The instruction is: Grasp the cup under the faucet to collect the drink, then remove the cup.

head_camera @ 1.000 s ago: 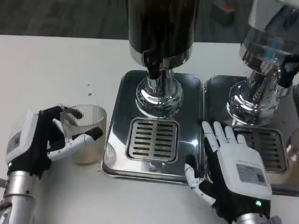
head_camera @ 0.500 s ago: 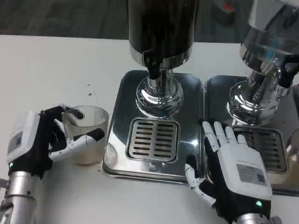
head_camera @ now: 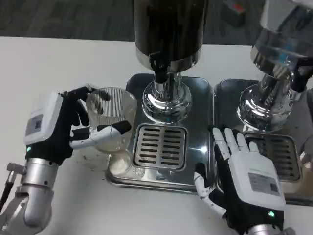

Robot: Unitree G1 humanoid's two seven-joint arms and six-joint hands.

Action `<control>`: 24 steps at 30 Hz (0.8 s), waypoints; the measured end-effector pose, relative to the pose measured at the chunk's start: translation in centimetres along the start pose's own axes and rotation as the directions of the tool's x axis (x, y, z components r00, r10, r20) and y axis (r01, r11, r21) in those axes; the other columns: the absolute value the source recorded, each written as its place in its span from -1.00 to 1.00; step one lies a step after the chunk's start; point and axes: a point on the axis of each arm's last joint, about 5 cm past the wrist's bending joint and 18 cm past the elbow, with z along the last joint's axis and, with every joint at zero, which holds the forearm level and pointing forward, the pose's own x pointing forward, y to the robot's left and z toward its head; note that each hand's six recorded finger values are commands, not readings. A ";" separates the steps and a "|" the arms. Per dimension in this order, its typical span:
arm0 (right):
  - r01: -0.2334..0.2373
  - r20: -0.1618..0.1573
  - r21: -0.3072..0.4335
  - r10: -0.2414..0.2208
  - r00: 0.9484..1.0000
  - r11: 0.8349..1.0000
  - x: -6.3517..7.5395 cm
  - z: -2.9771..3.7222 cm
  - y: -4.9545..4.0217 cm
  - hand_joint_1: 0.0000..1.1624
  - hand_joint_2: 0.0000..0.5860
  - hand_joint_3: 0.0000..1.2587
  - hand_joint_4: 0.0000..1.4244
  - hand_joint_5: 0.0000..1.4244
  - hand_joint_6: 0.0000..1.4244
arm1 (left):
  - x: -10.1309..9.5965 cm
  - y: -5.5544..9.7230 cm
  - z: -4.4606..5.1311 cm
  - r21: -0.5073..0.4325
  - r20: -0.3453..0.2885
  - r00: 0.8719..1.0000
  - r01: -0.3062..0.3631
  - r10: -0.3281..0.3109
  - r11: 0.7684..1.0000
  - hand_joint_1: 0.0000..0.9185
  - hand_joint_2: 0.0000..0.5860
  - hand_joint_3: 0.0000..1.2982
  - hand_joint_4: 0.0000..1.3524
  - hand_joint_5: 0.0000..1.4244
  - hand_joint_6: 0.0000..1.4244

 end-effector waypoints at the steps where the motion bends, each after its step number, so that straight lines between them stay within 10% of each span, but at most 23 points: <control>1: 0.000 -0.001 0.000 0.000 1.000 1.000 0.0 0.00 0.00 -0.47 0.81 -0.91 -1.00 -1.00 -1.00 | 0.1 -0.1 0.08 0.001 0.005 1.000 0.003 -0.003 1.000 0.41 -1.00 0.20 0.21 0.43 0.55; 17: 0.022 -0.025 0.011 -0.021 0.999 1.000 -0.1 0.18 -0.22 -0.44 0.78 -0.91 -1.00 -1.00 -1.00 | 2.7 -2.8 2.30 0.069 0.098 0.986 0.130 -0.136 0.989 0.41 -1.00 0.18 0.20 0.41 0.52; 24: 0.039 -0.037 0.023 -0.038 0.999 0.999 -0.1 0.44 -0.26 -0.43 0.78 -0.91 -1.00 -1.00 -1.00 | 3.7 -4.1 3.42 0.132 0.118 0.976 0.165 -0.181 0.977 0.06 -0.99 0.12 0.16 0.38 0.44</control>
